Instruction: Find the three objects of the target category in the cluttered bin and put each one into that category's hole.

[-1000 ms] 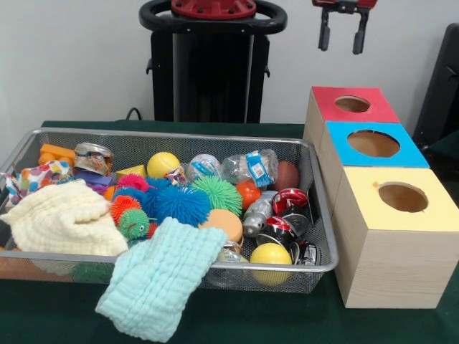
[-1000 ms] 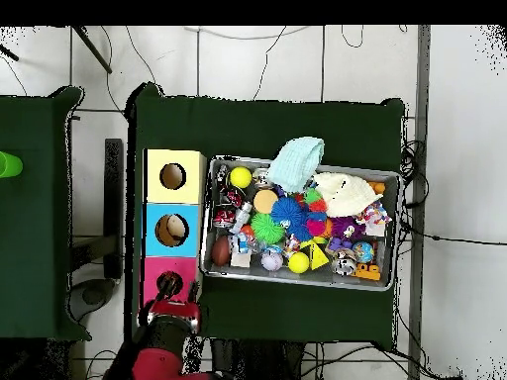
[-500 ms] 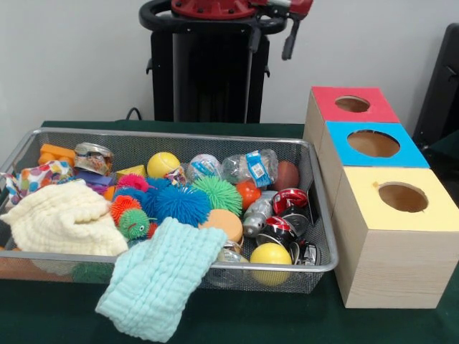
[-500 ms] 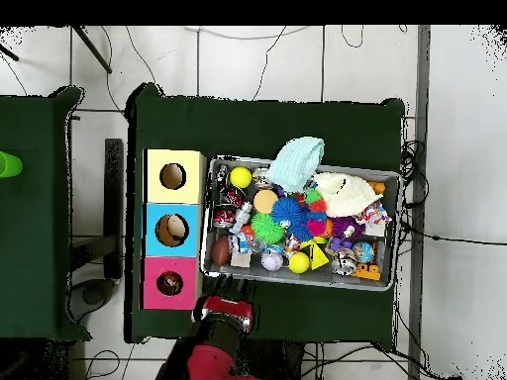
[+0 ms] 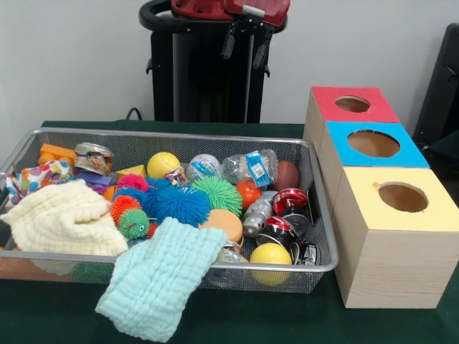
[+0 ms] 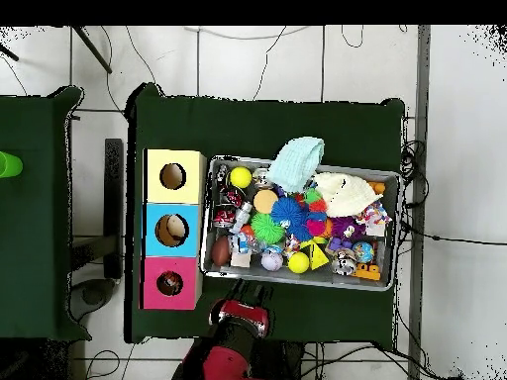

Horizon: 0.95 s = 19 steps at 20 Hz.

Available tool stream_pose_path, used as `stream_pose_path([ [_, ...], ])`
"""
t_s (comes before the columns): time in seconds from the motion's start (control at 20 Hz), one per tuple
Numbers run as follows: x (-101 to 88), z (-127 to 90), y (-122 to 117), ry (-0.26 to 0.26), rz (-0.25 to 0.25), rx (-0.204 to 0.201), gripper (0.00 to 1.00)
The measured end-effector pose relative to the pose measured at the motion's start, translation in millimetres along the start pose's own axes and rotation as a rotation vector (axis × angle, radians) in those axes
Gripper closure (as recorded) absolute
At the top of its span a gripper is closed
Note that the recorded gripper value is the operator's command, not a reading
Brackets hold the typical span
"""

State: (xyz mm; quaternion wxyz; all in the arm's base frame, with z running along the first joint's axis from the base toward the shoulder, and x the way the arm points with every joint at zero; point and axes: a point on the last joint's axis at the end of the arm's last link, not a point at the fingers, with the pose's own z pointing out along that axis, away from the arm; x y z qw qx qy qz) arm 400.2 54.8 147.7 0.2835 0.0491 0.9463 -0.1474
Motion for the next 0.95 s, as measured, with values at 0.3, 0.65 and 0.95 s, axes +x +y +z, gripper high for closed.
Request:
stream_pose_path([
  [0.3,5.0,4.1,-3.8,0.013,-0.006,0.007,0.00],
  [0.65,8.7,4.5,-8.5,0.020,-0.025,0.004,0.00],
  [0.95,10.0,3.2,-10.0,0.020,-0.040,-0.002,1.00],
])
